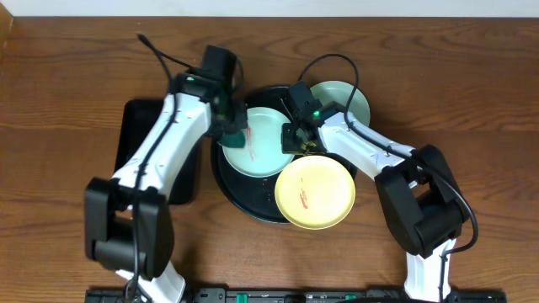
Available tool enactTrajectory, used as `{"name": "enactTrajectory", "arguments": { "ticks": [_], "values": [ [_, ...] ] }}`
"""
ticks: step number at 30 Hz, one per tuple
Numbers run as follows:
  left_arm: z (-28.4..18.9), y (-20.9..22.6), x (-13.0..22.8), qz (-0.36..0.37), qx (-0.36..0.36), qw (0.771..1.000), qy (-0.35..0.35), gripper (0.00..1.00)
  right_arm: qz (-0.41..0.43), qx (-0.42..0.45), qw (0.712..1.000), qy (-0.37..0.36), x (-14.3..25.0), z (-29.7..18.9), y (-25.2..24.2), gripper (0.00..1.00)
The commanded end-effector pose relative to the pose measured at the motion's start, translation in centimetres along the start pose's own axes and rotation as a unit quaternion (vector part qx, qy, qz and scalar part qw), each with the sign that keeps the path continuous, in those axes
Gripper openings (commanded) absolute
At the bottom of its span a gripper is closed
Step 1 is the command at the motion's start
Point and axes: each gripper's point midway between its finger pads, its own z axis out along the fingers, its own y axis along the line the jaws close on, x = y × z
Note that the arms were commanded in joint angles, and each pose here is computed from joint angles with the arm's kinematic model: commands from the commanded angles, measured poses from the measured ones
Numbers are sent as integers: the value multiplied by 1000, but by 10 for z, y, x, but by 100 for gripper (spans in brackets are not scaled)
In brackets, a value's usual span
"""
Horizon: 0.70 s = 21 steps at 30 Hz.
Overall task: Clean dirty plates on tray and stack at the side
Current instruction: 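Lift the green sponge with the left gripper toward the held plate, then scrub the held pale green plate with the sponge in the left gripper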
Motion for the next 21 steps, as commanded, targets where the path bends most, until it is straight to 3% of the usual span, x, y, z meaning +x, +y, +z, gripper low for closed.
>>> {"name": "enactTrajectory", "arguments": {
  "ticks": [1,13,16,21],
  "values": [
    [19,-3,11,-30,-10,999,27,7,-15,13,1000,6,4,5,-4,1],
    [75,1,35,-86,-32,991,100,7,-15,14,1000,7,4,5,-5,1],
    [77,-16,42,-67,17,990,126,7,-15,14,1000,7,4,5,-5,1],
    [70,-59,48,25,133,981,141,7,-15,14,1000,7,4,5,-4,1]
  ]
}}
